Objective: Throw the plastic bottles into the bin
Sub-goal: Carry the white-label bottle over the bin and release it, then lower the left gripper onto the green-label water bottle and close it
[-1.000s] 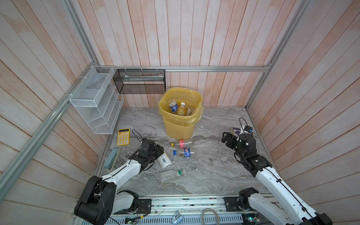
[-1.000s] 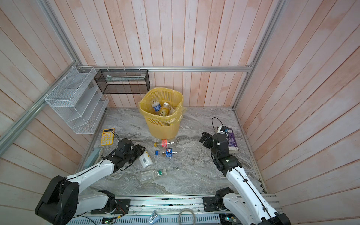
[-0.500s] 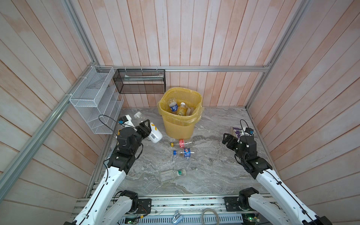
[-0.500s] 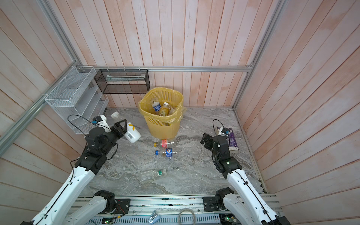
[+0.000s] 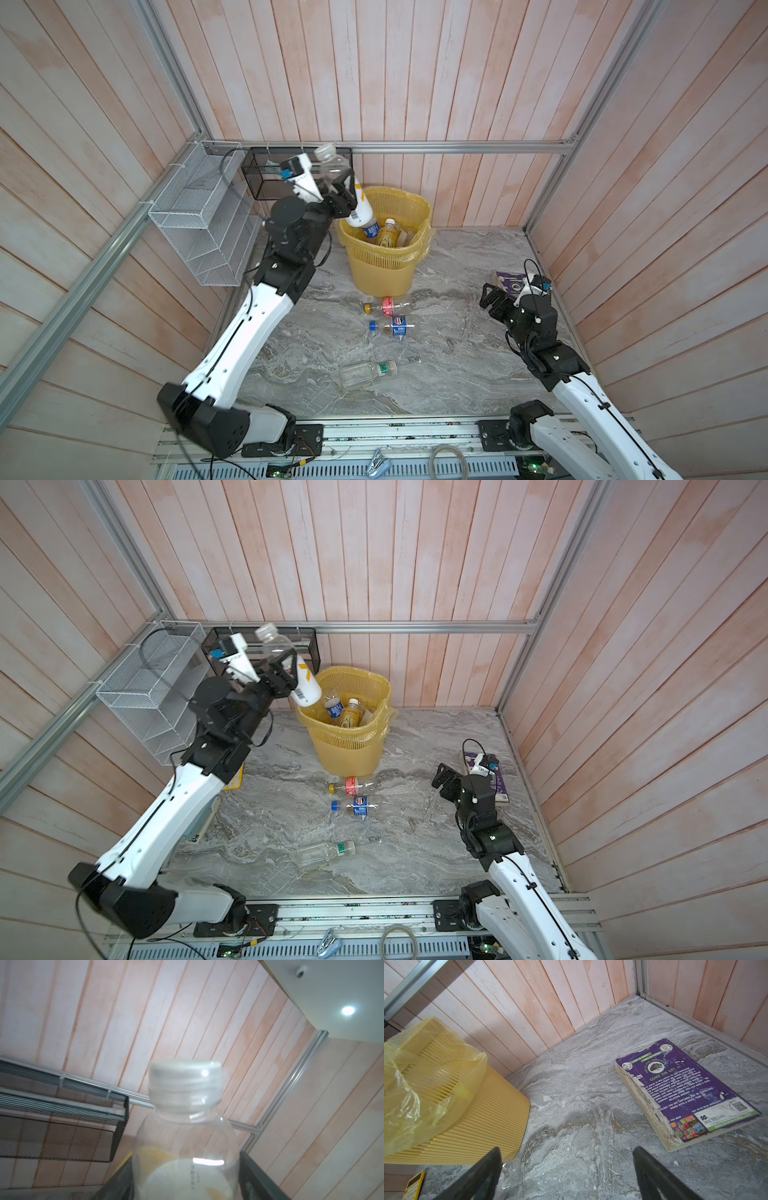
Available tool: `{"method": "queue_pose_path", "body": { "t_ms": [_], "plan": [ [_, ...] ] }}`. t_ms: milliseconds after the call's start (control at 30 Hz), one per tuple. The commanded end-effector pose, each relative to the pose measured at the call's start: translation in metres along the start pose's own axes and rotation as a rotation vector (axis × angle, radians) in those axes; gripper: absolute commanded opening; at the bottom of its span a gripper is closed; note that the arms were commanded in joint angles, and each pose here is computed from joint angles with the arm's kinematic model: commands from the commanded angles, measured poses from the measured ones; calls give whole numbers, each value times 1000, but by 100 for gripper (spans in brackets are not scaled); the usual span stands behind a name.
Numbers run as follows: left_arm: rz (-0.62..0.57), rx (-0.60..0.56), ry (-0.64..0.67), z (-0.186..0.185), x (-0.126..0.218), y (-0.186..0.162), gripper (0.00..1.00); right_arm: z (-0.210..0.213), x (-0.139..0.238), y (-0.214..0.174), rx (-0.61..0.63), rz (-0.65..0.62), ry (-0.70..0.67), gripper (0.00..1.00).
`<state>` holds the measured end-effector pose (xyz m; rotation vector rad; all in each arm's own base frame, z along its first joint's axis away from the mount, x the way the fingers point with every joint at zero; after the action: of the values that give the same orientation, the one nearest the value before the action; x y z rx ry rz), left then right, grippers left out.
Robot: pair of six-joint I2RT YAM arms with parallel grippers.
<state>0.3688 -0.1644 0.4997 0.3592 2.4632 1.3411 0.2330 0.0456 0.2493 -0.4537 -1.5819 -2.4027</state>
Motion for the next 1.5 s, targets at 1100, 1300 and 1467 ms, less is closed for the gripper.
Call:
{"method": "queue_pose_path", "body": {
  "t_ms": [1100,1300,1467],
  "plan": [
    [1065,-731,-82,20,180,-246,100,8,-16,-6,75,66,33,99],
    [1392,-877,-132,41,215,-296,100,12,-20,-6,90,81,56,99],
    [1503,-918,-234,37,235,-318,100,10,-18,-8,89,81,60,99]
  ]
}}
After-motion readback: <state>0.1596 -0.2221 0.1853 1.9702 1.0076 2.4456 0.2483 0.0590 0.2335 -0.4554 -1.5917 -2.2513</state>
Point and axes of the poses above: each gripper's point midway between its finger pads, its own x axis back along the fingers, its own z axis along the line the jaws close on, y = z × x, the point moved 7 cm from there along x, back along the fingers, and after that the axes turned 8 degrees about x, right-handed, at the moved point
